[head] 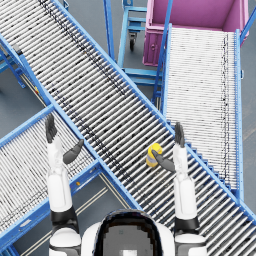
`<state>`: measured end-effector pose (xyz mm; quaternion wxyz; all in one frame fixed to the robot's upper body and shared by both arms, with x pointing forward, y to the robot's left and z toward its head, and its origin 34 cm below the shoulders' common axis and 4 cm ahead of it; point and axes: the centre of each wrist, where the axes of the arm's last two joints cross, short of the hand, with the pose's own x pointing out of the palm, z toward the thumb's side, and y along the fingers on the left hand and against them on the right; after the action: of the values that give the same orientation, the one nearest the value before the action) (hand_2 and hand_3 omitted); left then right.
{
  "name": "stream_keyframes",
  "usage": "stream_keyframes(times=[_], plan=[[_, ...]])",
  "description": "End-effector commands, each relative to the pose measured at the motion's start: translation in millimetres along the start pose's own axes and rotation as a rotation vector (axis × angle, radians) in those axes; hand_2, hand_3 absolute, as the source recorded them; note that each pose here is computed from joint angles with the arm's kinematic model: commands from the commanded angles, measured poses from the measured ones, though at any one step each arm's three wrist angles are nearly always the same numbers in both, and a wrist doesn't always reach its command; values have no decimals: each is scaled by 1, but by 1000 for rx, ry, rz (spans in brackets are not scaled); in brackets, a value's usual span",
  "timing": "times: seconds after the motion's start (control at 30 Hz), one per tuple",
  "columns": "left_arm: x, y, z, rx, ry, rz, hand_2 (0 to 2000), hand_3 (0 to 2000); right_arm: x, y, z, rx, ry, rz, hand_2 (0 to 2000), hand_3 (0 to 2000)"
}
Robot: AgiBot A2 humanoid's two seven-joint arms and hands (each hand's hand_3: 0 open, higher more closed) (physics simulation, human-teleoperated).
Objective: Pick up the oil and place it on the left assembly line, put the cola on the right, and keep Sprite still
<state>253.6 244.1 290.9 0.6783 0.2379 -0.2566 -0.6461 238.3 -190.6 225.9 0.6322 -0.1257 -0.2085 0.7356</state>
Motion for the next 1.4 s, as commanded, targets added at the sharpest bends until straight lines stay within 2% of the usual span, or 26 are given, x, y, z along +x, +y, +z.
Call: stream_keyframes(times=[0.03,0.23,0.4,0.57,0.7,0.83,1.1,1.13,1.17,1.3,1.33,1.4], plan=[[0,0,0,-1,-1,-1,0,0,9,13,-22,100,-11,41,0,0],[3,2,2,11,-5,-8,0,0,8,25,-55,239,-17,28,0,0],[3,-1,0,-1,-8,-5,0,0,8,27,-86,349,-28,17,0,0],[3,4,-4,-9,-11,-5,0,0,17,20,-110,422,-45,29,0,0],[0,5,-9,-25,-11,9,0,0,26,5,-132,488,-58,36,0,0],[-5,7,-11,-33,-9,29,0,0,29,-1,-158,584,-58,25,0,0],[-10,8,-16,-47,-8,52,0,0,32,-6,-188,713,-55,10,0,0],[-8,4,-18,-58,-11,46,0,0,32,-7,-188,713,-57,8,1361,327],[-9,8,-14,-42,-10,49,0,0,31,-4,-193,731,-64,40,2000,653],[-9,6,-16,-49,-12,51,0,0,36,-12,-175,649,-50,148,2000,1960],[-9,4,-18,-62,-13,53,0,0,38,-16,-169,623,-36,108,2000,2000],[-3,6,-16,-49,-19,30,0,0,45,-35,-134,471,-49,108,2000,2000]])
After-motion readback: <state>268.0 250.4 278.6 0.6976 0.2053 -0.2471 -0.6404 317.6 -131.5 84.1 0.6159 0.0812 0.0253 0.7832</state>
